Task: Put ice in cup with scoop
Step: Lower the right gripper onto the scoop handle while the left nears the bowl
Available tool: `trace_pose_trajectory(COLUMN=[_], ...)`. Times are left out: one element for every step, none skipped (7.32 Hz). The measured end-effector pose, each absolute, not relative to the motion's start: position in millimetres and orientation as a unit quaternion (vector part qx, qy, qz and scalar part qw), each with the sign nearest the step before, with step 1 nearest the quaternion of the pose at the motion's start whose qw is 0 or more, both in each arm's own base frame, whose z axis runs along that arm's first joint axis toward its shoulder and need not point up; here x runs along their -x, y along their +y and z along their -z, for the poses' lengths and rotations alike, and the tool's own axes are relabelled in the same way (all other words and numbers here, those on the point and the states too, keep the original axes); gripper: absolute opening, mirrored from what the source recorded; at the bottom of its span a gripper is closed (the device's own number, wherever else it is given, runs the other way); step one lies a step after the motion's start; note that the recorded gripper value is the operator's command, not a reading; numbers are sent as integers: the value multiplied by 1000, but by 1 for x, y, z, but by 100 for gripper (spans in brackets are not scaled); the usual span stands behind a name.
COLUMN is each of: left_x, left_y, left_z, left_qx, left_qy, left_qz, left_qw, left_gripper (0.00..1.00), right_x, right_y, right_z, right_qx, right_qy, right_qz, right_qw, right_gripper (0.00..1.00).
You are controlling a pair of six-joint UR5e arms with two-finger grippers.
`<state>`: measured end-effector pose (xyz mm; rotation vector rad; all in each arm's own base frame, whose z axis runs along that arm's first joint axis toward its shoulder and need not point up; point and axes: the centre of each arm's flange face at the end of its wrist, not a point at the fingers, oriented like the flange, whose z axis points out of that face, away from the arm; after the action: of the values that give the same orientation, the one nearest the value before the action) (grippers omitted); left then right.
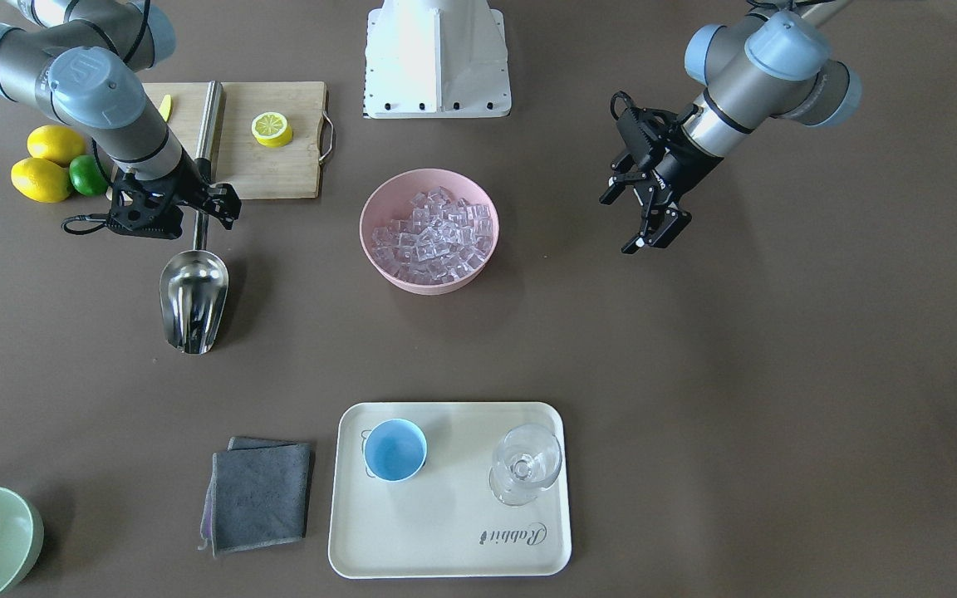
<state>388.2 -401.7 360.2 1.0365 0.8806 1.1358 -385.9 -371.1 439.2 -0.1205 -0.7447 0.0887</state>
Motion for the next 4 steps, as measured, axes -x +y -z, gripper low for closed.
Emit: trace_pose_trajectory(left_x=[-396,-402,-410,-417], left_y=[-396,-396,-400,-405], left_z=[-360,-359,-358,-357], left_qx=[-463,-473,-480,-482], left_qy=[393,398,401,403], left_qz=[-501,-502,-501,-501], left_qw=[617,606,599,596], left_gripper=[98,98,98,98], right_x=[387,388,389,389], right_y=[-370,-369,-368,-367], right_z=[-440,-440,-440,-439], right_qx=[59,58,59,59], right_qy=[-363,-363,-364,-364], right_qz=[-40,-38,-37,-35], right_qw=[929,929,929,929], right_gripper=[48,27,0,0])
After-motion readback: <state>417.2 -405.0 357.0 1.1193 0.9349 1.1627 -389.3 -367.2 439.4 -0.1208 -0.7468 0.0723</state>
